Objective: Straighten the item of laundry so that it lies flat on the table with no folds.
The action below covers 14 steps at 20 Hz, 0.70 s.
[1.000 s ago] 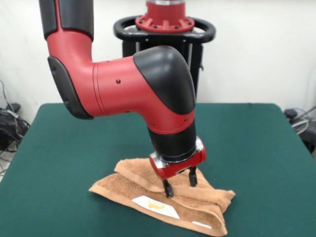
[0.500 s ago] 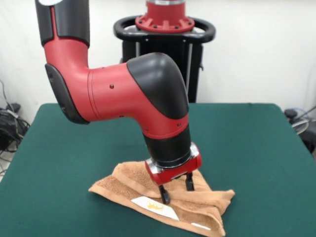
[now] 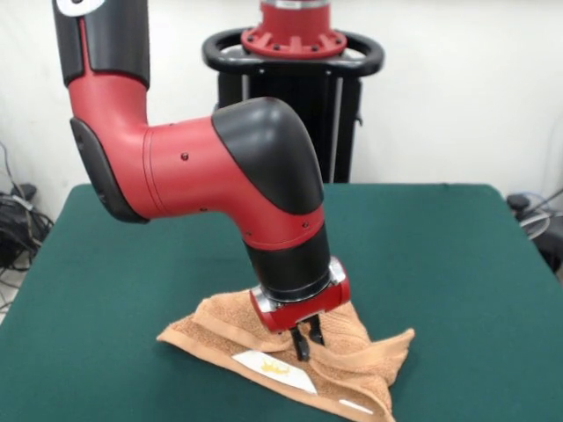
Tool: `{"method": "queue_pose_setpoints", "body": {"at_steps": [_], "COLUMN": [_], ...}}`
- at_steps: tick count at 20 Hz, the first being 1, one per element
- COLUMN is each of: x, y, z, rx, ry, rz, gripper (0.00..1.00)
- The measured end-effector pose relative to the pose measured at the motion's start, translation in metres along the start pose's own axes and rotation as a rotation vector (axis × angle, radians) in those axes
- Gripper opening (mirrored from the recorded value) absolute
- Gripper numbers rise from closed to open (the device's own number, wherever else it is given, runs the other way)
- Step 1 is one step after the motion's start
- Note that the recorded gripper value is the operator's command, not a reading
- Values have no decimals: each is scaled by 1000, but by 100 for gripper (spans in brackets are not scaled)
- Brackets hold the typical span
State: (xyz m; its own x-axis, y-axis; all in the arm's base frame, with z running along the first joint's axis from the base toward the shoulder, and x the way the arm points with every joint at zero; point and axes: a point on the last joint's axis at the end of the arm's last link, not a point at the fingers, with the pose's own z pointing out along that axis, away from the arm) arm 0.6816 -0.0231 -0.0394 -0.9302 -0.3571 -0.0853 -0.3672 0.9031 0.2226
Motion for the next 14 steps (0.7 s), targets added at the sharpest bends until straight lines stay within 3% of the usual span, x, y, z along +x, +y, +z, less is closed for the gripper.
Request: {"method": "queue_pose_setpoints", "body": {"at_steps": [14], "x": [1], "y": [19], "z": [-11], "rx": [31], "ry": [16], "rz": [-45], "gripper": [0]}}
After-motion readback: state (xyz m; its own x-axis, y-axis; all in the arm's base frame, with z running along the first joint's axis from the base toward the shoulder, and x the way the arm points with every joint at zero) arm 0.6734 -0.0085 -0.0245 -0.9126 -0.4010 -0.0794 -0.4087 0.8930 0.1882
